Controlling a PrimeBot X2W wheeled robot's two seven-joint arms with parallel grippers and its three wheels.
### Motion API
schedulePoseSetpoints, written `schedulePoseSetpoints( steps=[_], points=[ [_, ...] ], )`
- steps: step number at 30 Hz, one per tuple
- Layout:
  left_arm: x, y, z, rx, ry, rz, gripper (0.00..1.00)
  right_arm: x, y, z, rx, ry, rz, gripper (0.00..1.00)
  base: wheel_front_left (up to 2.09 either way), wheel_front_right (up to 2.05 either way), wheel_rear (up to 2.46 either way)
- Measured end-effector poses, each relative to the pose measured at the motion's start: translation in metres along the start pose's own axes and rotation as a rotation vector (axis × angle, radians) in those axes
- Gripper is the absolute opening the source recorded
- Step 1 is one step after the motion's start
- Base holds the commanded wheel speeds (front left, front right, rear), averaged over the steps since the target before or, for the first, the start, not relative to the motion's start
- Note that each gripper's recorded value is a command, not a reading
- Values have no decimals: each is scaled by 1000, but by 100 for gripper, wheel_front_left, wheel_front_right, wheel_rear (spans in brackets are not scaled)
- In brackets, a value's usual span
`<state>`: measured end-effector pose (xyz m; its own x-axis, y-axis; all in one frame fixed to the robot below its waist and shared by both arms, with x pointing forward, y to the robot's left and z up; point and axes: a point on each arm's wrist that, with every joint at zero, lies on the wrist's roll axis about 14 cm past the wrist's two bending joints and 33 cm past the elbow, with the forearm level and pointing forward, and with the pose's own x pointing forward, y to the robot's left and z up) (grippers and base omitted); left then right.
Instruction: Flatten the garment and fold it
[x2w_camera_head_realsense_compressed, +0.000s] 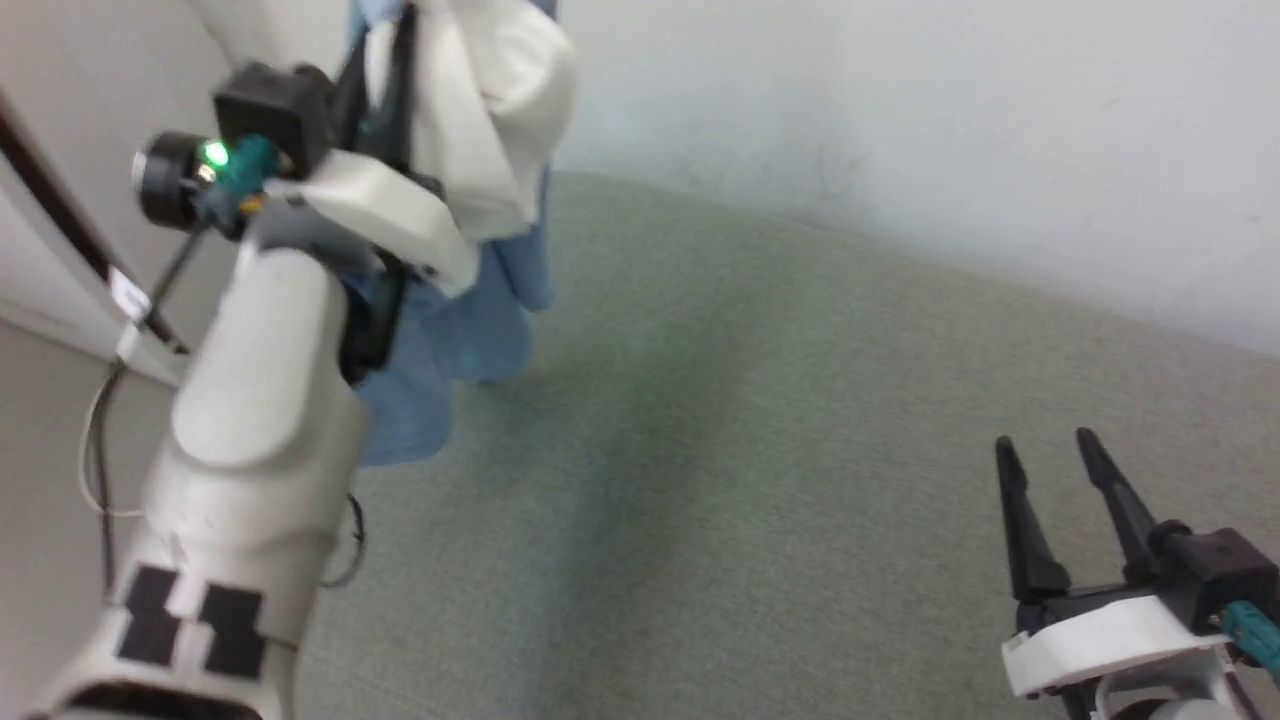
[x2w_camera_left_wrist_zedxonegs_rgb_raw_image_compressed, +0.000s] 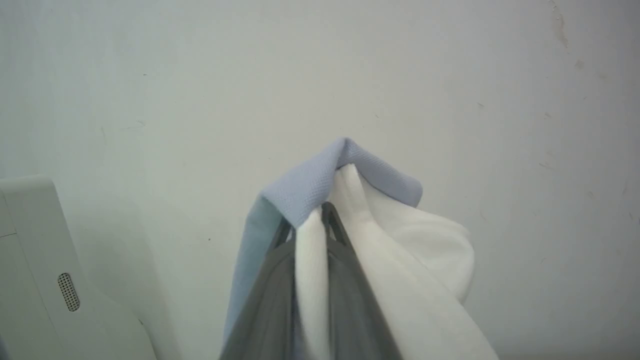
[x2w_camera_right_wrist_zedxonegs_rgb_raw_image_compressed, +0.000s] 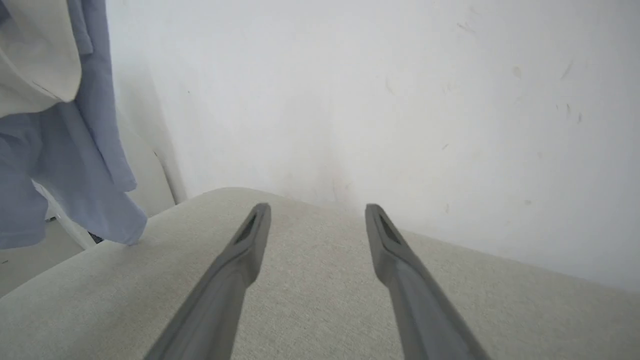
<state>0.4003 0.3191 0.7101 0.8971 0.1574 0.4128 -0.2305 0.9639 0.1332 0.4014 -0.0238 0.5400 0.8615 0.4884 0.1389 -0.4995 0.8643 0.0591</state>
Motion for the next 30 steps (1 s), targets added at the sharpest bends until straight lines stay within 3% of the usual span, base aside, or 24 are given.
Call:
schedulePoseSetpoints(
  steps=[10, 22, 25, 30],
  points=[
    [-24, -120, -24, -208, 0, -200, 0, -37, -61, 18, -44, -29, -202, 100, 0, 0, 0],
    [-42, -301, 24, -462, -94, -624, 0, -138, -154, 29, -101, -12, -581, 100, 0, 0, 0],
    [-58, -337, 8, -501, -5, -696, 0, -161, -167, 29, -103, -5, -654, 100, 0, 0, 0],
    [-104, -376, -74, -490, 285, -769, 0, -188, -181, 24, -97, 19, -739, 100, 0, 0, 0]
  ],
)
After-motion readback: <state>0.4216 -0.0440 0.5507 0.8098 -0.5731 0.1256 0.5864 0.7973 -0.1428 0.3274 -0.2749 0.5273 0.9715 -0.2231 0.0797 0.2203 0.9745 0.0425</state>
